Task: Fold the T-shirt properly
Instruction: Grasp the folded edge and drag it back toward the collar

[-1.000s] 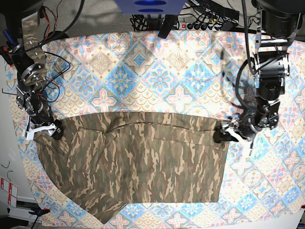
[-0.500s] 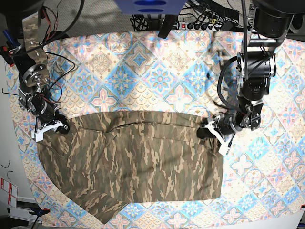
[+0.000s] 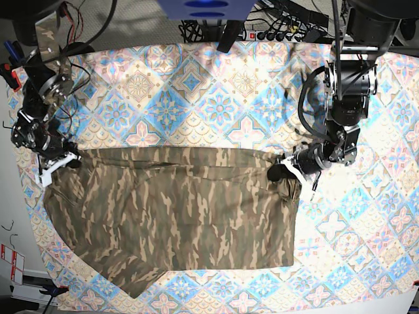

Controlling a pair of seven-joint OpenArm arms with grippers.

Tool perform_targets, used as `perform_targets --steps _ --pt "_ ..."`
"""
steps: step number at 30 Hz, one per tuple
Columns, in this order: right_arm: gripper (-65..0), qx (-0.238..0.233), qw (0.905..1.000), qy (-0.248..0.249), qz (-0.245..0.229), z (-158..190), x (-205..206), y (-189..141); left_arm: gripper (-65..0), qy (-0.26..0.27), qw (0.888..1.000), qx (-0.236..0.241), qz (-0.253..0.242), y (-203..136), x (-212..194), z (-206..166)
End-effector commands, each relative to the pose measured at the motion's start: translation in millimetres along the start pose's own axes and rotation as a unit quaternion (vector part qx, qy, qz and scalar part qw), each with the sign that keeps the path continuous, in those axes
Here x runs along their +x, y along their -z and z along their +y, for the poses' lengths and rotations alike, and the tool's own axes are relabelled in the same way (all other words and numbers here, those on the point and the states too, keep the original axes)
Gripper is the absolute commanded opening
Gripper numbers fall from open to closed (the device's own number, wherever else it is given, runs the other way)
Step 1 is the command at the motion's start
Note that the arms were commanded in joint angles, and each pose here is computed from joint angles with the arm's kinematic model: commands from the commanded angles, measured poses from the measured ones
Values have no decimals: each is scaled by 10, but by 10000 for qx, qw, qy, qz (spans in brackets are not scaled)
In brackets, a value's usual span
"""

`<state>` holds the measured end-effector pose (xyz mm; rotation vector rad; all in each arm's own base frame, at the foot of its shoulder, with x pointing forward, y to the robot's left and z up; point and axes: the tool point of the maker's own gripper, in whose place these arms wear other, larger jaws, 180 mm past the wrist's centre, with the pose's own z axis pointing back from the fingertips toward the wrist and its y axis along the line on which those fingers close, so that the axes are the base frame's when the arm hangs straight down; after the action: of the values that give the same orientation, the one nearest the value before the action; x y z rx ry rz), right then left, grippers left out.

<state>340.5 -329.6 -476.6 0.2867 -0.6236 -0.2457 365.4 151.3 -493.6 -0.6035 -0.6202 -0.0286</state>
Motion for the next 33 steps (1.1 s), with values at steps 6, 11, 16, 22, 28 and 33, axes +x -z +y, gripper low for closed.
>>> perform_targets --steps 6,11,16,22,28,33 --pt "-632 -975 9939 -410 307 -549 -170 -423 -650 -91 9937 486 1002 -216 -784 331" --pt "-632 -1279 9874 -644 672 -604 -458 -570 -650 -265 9889 659 1308 -409 -1203 486" --pt "-632 -1492 9813 -830 890 -591 -689 -693 -650 -375 9839 767 1572 -577 -1577 564" --pt "-632 -1549 9790 -872 1001 -555 -715 -725 -650 97 9850 695 1576 -711 -1663 461" --pt "-632 -1534 9780 -859 1124 -538 -766 -717 -650 1369 9751 906 1489 -1063 -1122 226" --pt "-632 -1497 9762 -823 1339 -501 -1030 -714 -650 1786 9656 1151 1500 -1313 -1021 83"
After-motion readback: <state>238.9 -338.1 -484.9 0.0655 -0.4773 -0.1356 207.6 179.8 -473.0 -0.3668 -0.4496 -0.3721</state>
